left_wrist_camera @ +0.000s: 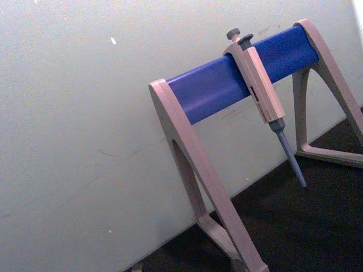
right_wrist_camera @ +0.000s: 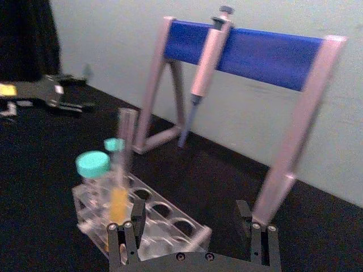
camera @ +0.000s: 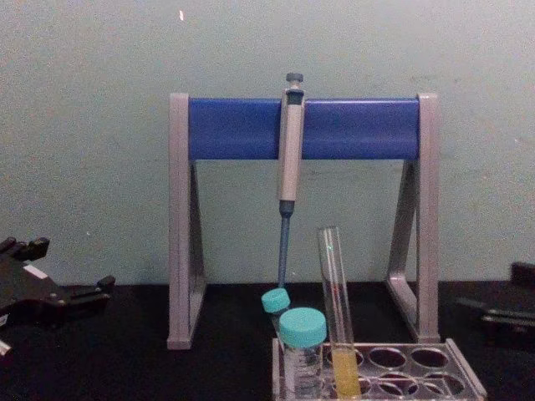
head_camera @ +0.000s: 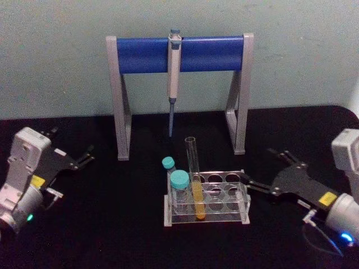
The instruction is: Pick up the test tube from the test tube rack, shake it, then place it back into the test tube rack.
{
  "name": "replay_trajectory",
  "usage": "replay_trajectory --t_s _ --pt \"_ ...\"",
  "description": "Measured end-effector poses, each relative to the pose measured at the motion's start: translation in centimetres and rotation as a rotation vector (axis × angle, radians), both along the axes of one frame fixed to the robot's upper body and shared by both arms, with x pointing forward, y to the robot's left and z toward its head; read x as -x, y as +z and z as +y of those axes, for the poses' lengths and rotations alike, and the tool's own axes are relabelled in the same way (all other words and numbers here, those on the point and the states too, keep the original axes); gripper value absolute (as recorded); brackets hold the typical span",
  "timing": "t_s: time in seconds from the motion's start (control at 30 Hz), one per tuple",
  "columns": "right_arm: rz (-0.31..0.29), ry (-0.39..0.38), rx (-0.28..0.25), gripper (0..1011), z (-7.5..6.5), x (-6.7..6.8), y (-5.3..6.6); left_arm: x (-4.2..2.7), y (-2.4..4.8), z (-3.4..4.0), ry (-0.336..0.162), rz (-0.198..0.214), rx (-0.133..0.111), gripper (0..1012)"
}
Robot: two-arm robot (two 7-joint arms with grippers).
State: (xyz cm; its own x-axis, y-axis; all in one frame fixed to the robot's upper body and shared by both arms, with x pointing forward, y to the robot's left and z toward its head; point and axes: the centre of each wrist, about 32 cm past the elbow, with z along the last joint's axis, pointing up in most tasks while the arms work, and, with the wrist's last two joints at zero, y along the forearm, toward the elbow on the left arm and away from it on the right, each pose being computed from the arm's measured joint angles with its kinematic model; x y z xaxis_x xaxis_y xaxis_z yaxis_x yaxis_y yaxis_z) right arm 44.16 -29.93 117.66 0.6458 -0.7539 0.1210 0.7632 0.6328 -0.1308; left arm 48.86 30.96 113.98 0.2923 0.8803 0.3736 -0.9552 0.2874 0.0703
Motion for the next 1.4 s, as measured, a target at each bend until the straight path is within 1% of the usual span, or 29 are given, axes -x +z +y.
replay_trajectory --t_s 0.27,0.3,0.37,0.43,0.53,0.63,0.73,0.93,1.4 --pt "0.059 0.115 -0.074 1000 2.3 -1.3 0.8 0.0 0.0 0.0 0.0 0.0 0.0 1001" --pt "0.059 0.115 -0.074 1000 2.3 -1.3 0.8 0.0 0.0 0.0 0.0 0.0 0.0 1001" --pt "0.083 0.143 -0.094 1000 3.0 -1.9 0.9 0.0 0.0 0.0 0.0 0.0 0.0 1001" --pt "0.089 0.147 -0.099 1000 3.2 -2.0 0.9 0.0 0.0 0.0 0.0 0.0 0.0 1001" --pt "0.119 0.163 -0.118 1000 4.2 -2.8 0.7 0.0 0.0 0.0 0.0 0.0 0.0 1001" --pt "0.13 0.175 -0.13 1000 4.8 -3.2 0.6 0.0 0.0 0.0 0.0 0.0 0.0 1001" --pt "0.141 0.188 -0.143 1000 5.7 -4.0 0.5 0.0 0.0 0.0 0.0 0.0 0.0 1001" --pt "0.158 0.193 -0.15 1000 6.7 -4.9 0.2 0.0 0.0 0.0 0.0 0.0 0.0 1001" --pt "0.174 0.185 -0.143 1000 7.5 -5.9 -0.1 0.0 0.0 0.0 0.0 0.0 0.0 1001"
